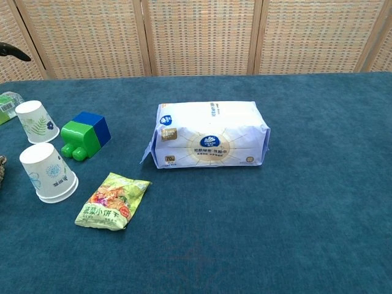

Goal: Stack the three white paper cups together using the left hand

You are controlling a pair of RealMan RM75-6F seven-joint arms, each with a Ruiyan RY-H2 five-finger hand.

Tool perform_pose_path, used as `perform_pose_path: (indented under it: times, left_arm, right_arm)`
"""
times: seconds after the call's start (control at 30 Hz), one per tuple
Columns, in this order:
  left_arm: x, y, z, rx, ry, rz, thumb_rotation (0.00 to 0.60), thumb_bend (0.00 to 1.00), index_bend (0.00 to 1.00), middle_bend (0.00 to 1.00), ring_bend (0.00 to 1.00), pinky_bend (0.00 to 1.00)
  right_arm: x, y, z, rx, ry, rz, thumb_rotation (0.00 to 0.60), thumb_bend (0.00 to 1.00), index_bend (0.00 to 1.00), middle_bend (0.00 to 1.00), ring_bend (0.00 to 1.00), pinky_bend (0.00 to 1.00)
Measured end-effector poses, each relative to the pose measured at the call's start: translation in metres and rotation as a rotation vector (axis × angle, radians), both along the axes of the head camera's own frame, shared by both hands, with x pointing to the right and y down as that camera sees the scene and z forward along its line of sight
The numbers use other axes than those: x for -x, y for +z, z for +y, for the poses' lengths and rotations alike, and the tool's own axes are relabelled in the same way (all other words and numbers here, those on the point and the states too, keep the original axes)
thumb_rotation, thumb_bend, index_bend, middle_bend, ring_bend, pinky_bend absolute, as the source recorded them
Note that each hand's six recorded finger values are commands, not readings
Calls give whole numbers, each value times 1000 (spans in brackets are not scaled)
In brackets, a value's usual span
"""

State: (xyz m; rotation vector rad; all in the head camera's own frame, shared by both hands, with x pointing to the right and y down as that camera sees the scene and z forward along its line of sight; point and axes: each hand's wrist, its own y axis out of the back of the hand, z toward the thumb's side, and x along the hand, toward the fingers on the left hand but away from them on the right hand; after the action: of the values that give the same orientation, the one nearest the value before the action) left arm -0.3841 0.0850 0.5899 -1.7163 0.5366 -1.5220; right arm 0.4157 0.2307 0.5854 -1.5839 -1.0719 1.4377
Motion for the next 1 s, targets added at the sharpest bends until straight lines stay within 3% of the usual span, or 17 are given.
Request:
perform_pose_path:
  times: [0.27, 0.5, 0.73, 1.0]
  left_arm:
    - [16, 5, -15, -22, -40, -42, 600, 208, 0, 0, 0, 0]
    - [48, 12, -33, -63, -49, -196, 600, 207, 0, 0, 0, 0]
    - [72, 29, -39, -31, -115, -257, 600, 206, 0, 0, 0, 0]
    - [78, 53, -42, 22, -161, -261, 600, 207, 0, 0, 0, 0]
  right_arm:
    - [-1, 0, -1, -7, 7, -6, 600, 53, 32, 0, 0, 0]
    - [-1, 3, -1, 0, 5, -3, 600, 53, 32, 0, 0, 0]
    - [0, 5, 0, 6, 2, 1, 600, 52, 31, 0, 0, 0]
    - [0, 9, 1, 19, 0, 5, 600, 52, 32, 0, 0, 0]
